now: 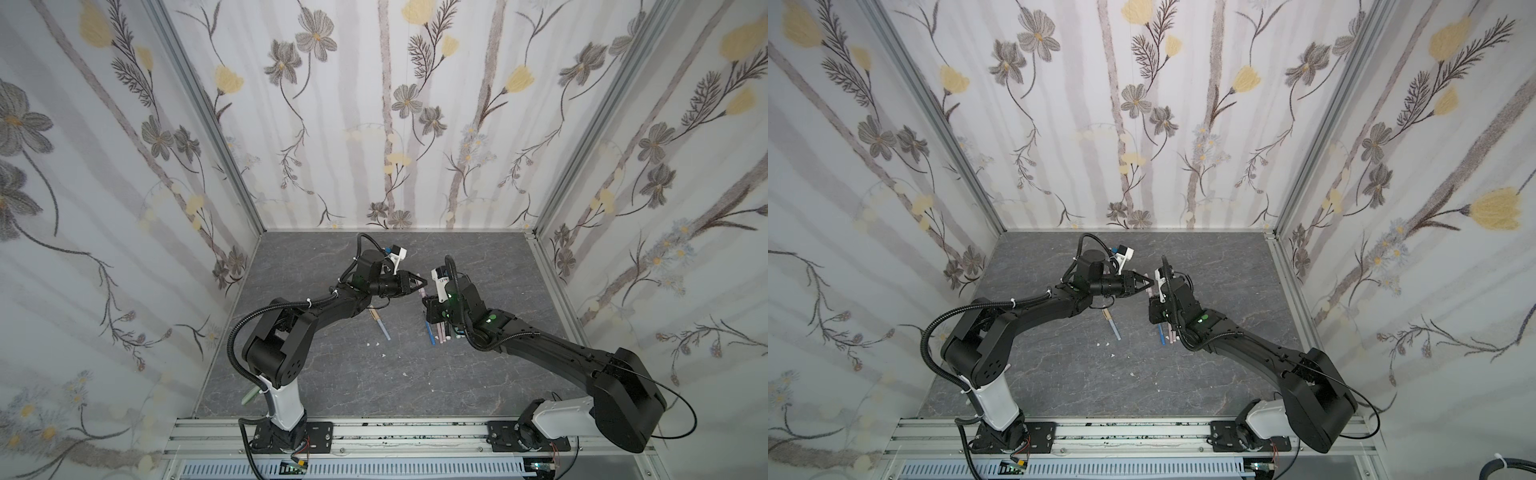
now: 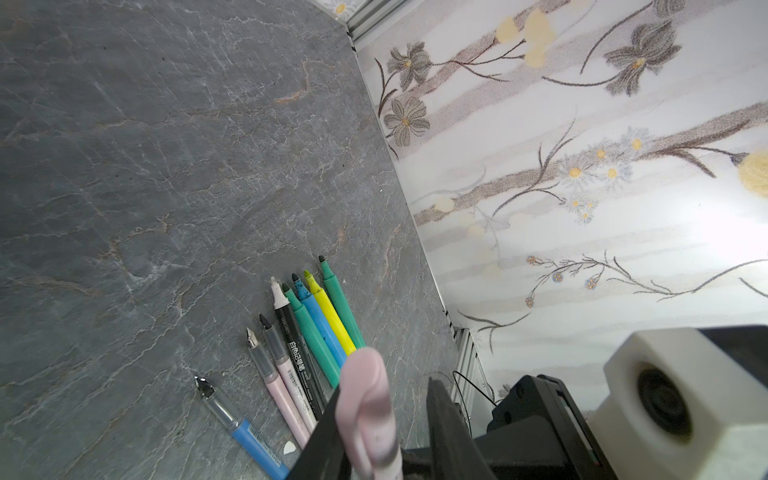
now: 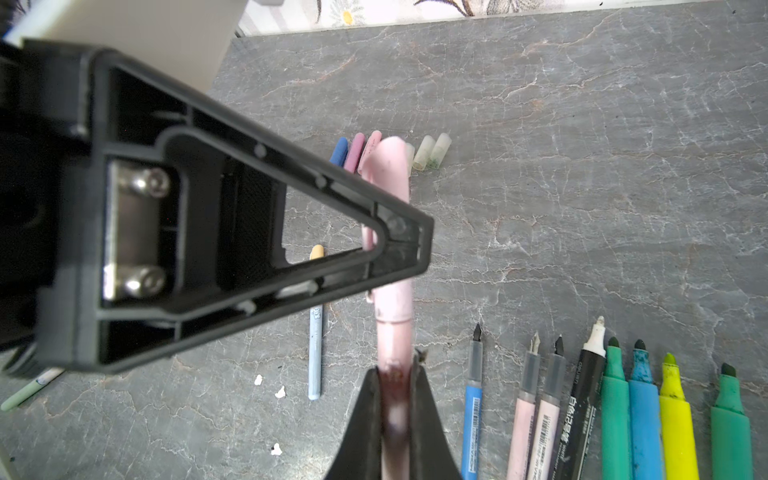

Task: Open the pen caps
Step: 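Close the left gripper on the pink cap and pull the right gripper away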

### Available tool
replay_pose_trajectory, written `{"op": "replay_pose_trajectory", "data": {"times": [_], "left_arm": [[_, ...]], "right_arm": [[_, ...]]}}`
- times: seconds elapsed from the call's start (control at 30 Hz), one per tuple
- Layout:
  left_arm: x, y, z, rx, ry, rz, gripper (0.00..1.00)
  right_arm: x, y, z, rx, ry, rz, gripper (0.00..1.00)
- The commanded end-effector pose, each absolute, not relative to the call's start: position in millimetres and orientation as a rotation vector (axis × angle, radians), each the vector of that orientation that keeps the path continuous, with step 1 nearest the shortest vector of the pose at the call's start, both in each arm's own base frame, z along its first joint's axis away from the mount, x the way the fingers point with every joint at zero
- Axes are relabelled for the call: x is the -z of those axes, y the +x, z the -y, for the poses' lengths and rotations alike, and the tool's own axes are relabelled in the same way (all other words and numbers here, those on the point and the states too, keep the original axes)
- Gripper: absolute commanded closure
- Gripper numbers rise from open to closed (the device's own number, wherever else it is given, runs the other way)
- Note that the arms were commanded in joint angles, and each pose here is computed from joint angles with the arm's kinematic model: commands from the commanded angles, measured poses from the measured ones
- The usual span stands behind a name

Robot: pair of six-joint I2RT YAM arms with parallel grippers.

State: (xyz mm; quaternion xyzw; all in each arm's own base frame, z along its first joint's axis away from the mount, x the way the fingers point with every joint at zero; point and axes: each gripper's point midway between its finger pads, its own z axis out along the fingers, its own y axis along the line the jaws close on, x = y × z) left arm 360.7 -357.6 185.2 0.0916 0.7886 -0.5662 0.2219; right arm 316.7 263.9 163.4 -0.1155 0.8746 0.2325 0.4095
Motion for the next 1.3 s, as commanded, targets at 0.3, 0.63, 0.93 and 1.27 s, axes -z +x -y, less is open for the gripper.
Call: {"op": "replay_pose_trajectory", "data": {"times": [0.3, 0.63, 0.93, 1.27], "left_arm": [[-197, 361, 362, 1.593, 0.29, -2.131, 0.87], [-199, 360, 363, 1.6, 0.294, -2.131, 1.0], [-200, 360, 362, 1.591, 0.3, -2.134, 1.0], [-193, 365, 361, 1.525, 0.305, -2.168, 1.0]], "right_arm": [[-164, 325, -265, -0.572, -0.283, -2.168, 1.0], [-156, 326, -269, -0.582, -0.294, -2.192, 0.83], [-156, 330, -272, -0.592, -0.297, -2.194, 0.89], [-161, 330, -272, -0.597, -0.304, -2.192, 0.96]]}}
